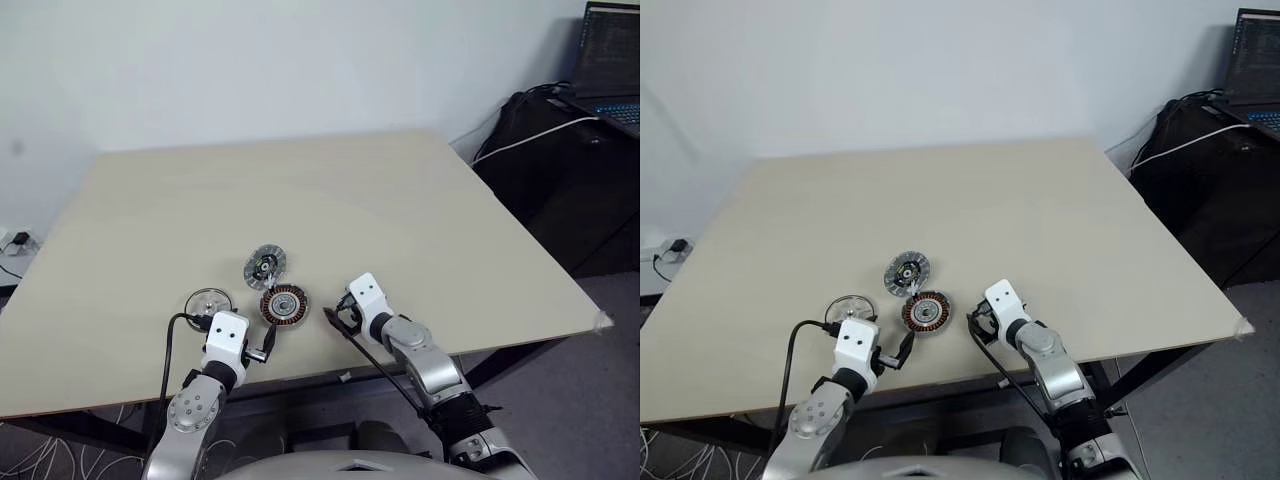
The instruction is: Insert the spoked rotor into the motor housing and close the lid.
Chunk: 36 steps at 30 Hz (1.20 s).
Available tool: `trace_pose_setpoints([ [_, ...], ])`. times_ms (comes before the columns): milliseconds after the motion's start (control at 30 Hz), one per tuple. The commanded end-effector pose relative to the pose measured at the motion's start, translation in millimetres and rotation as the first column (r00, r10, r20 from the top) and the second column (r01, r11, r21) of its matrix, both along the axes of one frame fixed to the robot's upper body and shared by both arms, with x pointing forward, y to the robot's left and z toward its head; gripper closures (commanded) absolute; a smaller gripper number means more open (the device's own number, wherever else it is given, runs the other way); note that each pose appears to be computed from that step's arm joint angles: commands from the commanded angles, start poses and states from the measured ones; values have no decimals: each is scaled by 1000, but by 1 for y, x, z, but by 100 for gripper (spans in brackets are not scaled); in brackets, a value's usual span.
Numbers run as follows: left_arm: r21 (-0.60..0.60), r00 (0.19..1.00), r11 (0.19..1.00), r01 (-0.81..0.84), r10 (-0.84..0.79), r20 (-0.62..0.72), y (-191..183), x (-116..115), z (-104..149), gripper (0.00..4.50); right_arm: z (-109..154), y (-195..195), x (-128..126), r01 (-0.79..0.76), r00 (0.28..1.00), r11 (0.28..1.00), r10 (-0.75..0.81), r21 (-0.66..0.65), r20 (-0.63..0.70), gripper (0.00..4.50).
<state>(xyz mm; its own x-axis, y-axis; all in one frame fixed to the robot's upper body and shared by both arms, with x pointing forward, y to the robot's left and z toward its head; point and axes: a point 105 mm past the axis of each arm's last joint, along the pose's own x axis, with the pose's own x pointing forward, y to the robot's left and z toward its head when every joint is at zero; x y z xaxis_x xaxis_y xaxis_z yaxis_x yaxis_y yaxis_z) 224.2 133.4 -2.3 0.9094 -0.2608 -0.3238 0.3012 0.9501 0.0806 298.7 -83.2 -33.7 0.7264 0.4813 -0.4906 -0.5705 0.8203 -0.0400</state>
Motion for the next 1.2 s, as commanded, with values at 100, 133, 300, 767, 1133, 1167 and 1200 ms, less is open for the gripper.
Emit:
trace_pose_setpoints([
  [100, -2, 998, 1000, 5, -5, 61, -2, 4, 15, 0, -9, 1, -7, -2, 999, 1000, 3, 6, -44, 120],
  [133, -2, 998, 1000, 5, -4, 61, -2, 4, 15, 0, -9, 1, -8, -3, 999, 1000, 3, 7, -46, 148],
  [300, -2, 998, 1000, 4, -4, 61, -1, 4, 14, 0, -9, 0, -12, 3, 998, 1000, -2, 15, -55, 316],
  [767, -5, 998, 1000, -1, 1, 61, -1, 4, 12, 0, 37, 17, 3, -23, 995, 996, 14, 92, 94, 372],
  [1133, -19, 996, 998, -54, 55, 75, 9, 3, 12, 0, 79, 83, -4, -268, 951, 953, 239, 139, 195, 372],
  [1167, -18, 996, 998, -58, 59, 74, 10, 2, 11, 0, 78, 87, -5, -282, 948, 951, 254, 130, 193, 372],
  [1200, -17, 995, 998, -62, 63, 72, 11, 1, 11, 0, 75, 91, -5, -296, 944, 947, 271, 122, 189, 372],
])
